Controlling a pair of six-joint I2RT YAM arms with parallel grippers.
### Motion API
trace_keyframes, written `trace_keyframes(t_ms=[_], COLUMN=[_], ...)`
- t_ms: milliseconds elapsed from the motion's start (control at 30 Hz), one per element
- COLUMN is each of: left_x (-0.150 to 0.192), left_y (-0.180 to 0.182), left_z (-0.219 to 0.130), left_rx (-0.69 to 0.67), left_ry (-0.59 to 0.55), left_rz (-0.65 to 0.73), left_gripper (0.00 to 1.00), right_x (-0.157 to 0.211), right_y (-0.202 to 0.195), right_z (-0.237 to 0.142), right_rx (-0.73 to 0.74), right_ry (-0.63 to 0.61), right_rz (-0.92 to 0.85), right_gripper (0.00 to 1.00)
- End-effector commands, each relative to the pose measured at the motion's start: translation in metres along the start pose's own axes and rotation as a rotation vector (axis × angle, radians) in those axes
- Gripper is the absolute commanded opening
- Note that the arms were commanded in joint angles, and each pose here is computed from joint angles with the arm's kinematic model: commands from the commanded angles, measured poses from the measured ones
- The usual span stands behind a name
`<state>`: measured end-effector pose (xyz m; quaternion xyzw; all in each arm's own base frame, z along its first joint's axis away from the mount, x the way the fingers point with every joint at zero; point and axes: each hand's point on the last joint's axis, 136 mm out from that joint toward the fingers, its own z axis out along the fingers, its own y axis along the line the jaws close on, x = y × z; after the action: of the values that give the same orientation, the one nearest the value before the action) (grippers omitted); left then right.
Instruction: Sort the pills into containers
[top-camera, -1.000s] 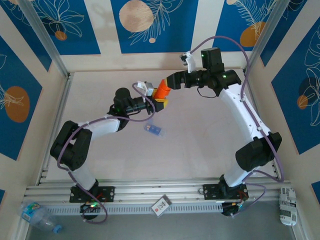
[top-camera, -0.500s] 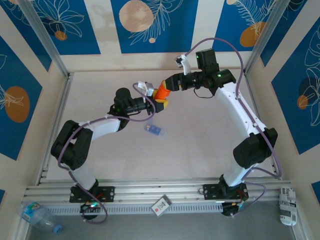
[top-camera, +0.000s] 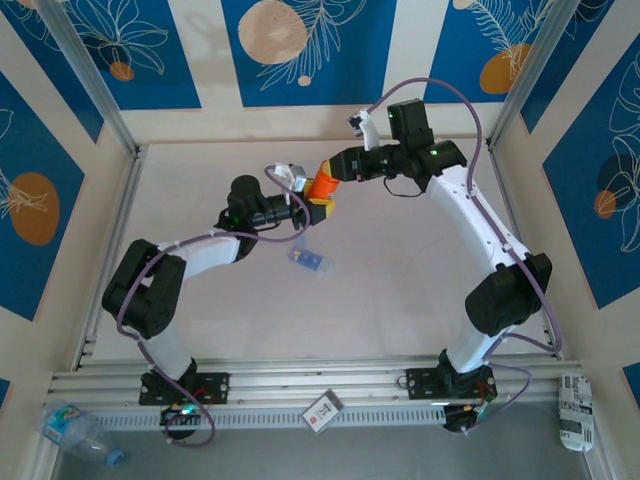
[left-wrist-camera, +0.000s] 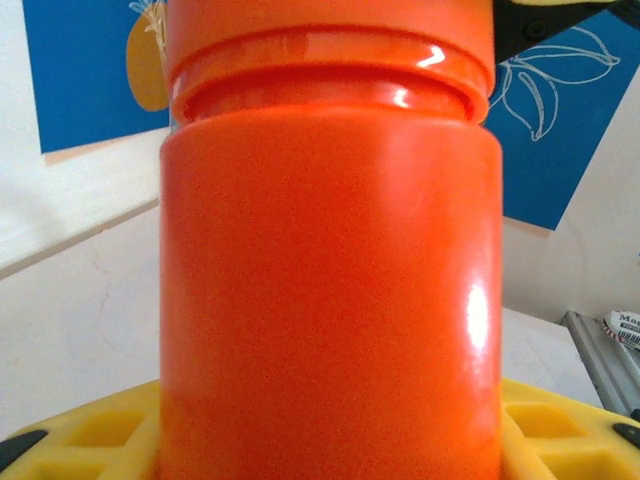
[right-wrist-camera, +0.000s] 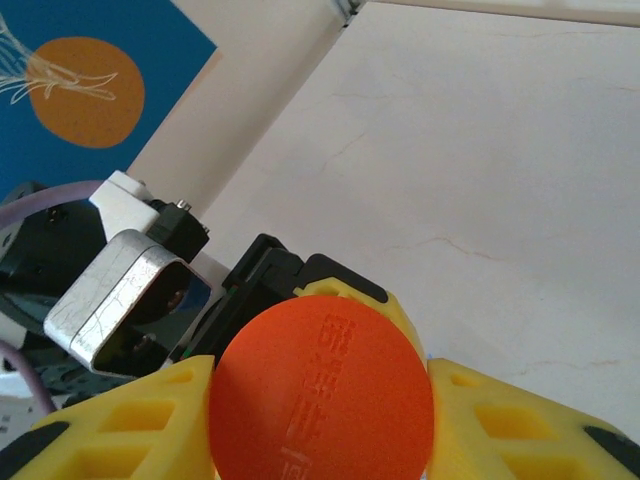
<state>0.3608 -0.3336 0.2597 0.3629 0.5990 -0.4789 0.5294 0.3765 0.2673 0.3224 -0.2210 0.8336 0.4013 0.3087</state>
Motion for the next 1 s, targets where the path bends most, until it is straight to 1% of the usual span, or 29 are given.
trace_keyframes(t_ms=[0, 100, 200, 300, 367, 533, 733, 833, 900, 967], left_x=[-0.037, -0.037, -0.041, -0.043, -0.039, -0.031, -0.025, -0.021, -0.018, -0.017], left_y=[0.002, 0.010, 0.016, 0.021, 0.023, 0.022, 0.023, 0.024, 0.025, 0.024], left_z=[0.001, -0.001, -0.005, -0.006, -0.005, 0.001, 0.002, 0.004, 0.005, 0.006], left_rx=[-0.043, -0.135, -0.224, -0.306, -0.340, -0.335, -0.328, -0.322, -0.315, -0.301], left_ry=[-0.089, -0.082, -0.108, -0.132, -0.123, -0.102, -0.085, -0.067, -0.047, -0.042], left_rz=[0.098, 0.137, 0.176, 0.201, 0.216, 0.216, 0.209, 0.205, 0.200, 0.197], left_gripper=[0.00, 0.00, 0.00, 0.00, 0.00, 0.00, 0.00, 0.00, 0.00, 0.00], right_x=[0.032, 0.042, 0.050, 0.057, 0.060, 0.061, 0.045, 0.027, 0.013, -0.002], right_y=[-0.003, -0.012, -0.020, -0.024, -0.027, -0.028, -0.024, -0.020, -0.016, -0.008], right_z=[0.024, 0.037, 0.051, 0.061, 0.066, 0.072, 0.060, 0.045, 0.031, 0.015], right_rx=[0.065, 0.145, 0.194, 0.240, 0.261, 0.271, 0.260, 0.230, 0.201, 0.177], right_ry=[0.080, 0.082, 0.062, 0.042, 0.038, 0.048, 0.029, 0.002, -0.025, -0.057], right_rz=[0.113, 0.206, 0.289, 0.333, 0.354, 0.381, 0.368, 0.359, 0.344, 0.318], right_gripper=[0.33, 0.33, 0.33, 0.33, 0.33, 0.33, 0.35, 0.39, 0.46, 0.55])
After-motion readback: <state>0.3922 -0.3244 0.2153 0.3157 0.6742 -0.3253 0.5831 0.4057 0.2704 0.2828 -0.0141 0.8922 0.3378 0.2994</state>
